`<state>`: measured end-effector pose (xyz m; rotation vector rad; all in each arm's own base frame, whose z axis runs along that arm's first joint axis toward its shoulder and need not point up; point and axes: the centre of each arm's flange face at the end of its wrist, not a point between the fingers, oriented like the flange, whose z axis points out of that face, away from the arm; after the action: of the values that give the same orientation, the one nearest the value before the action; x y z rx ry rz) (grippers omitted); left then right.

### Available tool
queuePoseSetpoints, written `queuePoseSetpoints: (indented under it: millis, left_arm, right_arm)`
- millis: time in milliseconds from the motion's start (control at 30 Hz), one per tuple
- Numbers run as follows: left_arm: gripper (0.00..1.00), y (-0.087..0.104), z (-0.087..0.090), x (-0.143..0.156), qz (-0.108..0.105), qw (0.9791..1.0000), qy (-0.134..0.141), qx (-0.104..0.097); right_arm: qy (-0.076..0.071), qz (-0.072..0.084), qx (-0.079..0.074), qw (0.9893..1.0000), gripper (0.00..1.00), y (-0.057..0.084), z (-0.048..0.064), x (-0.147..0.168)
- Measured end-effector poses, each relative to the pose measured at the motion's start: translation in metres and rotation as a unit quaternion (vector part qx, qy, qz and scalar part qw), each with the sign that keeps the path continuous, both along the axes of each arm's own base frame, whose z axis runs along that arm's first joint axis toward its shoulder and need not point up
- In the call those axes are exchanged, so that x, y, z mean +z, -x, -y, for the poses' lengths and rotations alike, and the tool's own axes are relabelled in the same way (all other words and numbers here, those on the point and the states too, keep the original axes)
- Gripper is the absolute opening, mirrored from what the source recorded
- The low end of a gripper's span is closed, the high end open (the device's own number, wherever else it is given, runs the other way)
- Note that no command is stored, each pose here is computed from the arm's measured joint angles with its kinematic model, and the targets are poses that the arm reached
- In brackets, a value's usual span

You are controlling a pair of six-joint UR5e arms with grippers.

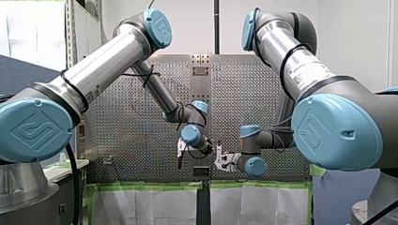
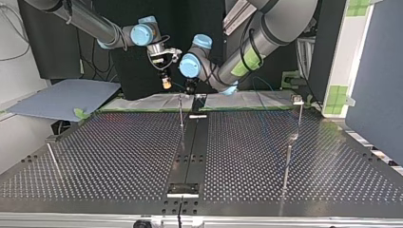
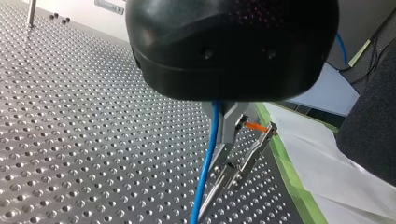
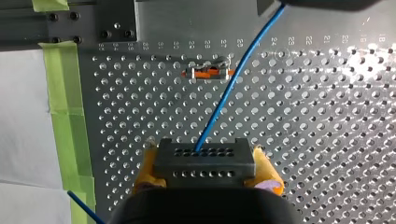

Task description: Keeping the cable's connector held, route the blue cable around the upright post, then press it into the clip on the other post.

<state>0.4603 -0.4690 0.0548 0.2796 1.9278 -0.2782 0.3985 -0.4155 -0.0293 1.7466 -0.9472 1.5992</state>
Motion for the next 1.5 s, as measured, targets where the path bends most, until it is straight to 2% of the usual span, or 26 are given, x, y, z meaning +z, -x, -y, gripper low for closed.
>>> queuePoseSetpoints:
  millis: [233, 633, 800, 933, 1133, 1367, 1500]
  left_arm:
    - [0.00, 0.001, -0.002, -0.017, -0.008, 1.0000, -0.005, 0.001]
    - [0.00, -0.013, -0.002, -0.019, 0.009, 0.9990, 0.044, 0.011]
    - [0.00, -0.016, -0.006, -0.036, 0.003, 0.9985, 0.053, 0.012]
    - [0.00, -0.019, -0.007, -0.043, 0.007, 0.9980, 0.061, 0.014]
    - [0.00, -0.028, -0.011, -0.044, 0.015, 0.9967, 0.078, 0.019]
    - [0.00, -0.033, -0.018, -0.054, 0.005, 0.9963, 0.083, 0.017]
    - [0.00, -0.033, -0.021, -0.065, 0.001, 0.9969, 0.077, 0.018]
  right_arm:
    - [-0.001, 0.001, -0.003, 1.0000, 0.00, 0.002, 0.002, 0.000]
    - [0.003, 0.006, -0.014, 0.9999, 0.00, 0.011, 0.012, -0.006]
    - [0.000, 0.004, -0.021, 0.9998, 0.00, 0.019, 0.018, -0.020]
    - [0.000, 0.003, -0.028, 0.9996, 0.00, 0.024, 0.026, -0.025]
    - [0.008, 0.005, -0.035, 0.9993, 0.00, 0.028, 0.043, -0.021]
    - [0.019, 0.004, -0.041, 0.9990, 0.00, 0.028, 0.063, -0.014]
    - [0.022, 0.003, -0.042, 0.9989, 0.00, 0.031, 0.068, -0.013]
